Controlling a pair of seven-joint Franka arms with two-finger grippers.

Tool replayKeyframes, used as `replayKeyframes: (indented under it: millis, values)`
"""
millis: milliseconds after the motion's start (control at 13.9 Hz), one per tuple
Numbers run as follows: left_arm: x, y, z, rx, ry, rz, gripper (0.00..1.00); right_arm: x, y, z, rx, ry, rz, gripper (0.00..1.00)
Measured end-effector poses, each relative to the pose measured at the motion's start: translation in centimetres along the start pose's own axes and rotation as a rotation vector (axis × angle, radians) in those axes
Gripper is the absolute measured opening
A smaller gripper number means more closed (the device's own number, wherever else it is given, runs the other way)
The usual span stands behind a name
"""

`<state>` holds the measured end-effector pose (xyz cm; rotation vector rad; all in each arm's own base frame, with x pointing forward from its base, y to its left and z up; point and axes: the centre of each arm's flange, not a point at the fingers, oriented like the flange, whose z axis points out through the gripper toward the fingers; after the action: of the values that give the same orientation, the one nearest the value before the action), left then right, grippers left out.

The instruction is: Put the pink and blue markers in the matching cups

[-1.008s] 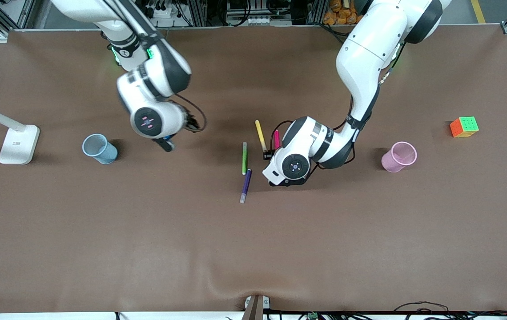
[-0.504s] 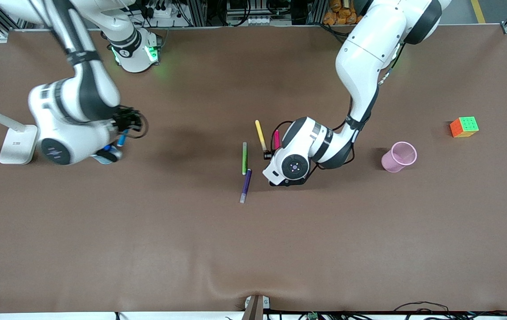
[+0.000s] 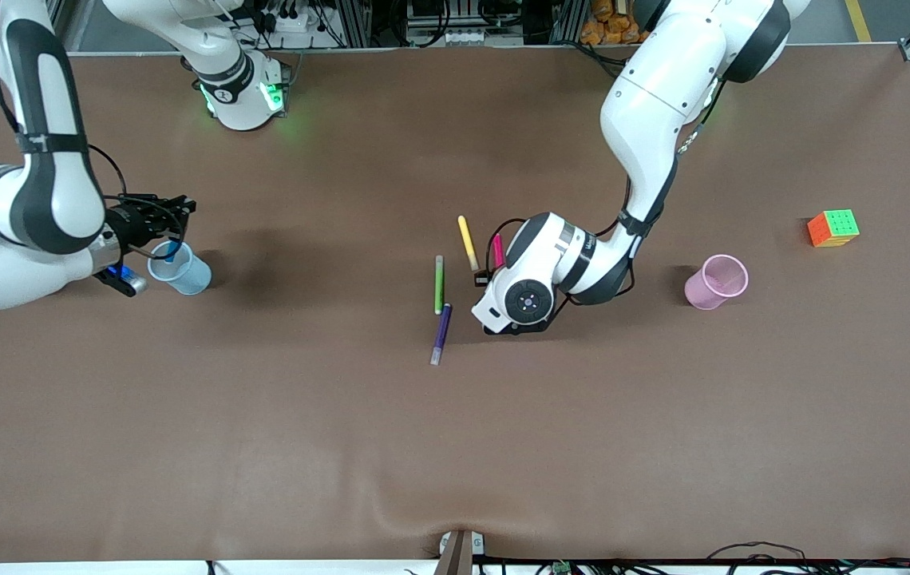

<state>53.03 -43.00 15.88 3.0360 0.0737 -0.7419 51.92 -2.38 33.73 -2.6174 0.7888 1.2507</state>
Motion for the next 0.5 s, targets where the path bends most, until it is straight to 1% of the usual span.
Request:
replayKeyframes:
  millis: [72, 360, 504]
  values:
    - [0.0, 0.0, 0.0, 0.000, 0.000, 0.000, 0.17, 0.6, 0.5, 0.2, 0.015, -0.013, 0.007, 0.16]
    - [0.1, -0.1, -0.3, -0.002, 0.004, -0.002, 0.17, 3.6, 2.5, 1.8, 0.041, -0.072, 0.021, 0.16]
    - [0.8, -1.0, -2.0, -0.009, 0.024, -0.018, 0.17, 4.7, 2.9, 3.0, 0.071, -0.112, 0.030, 0.16]
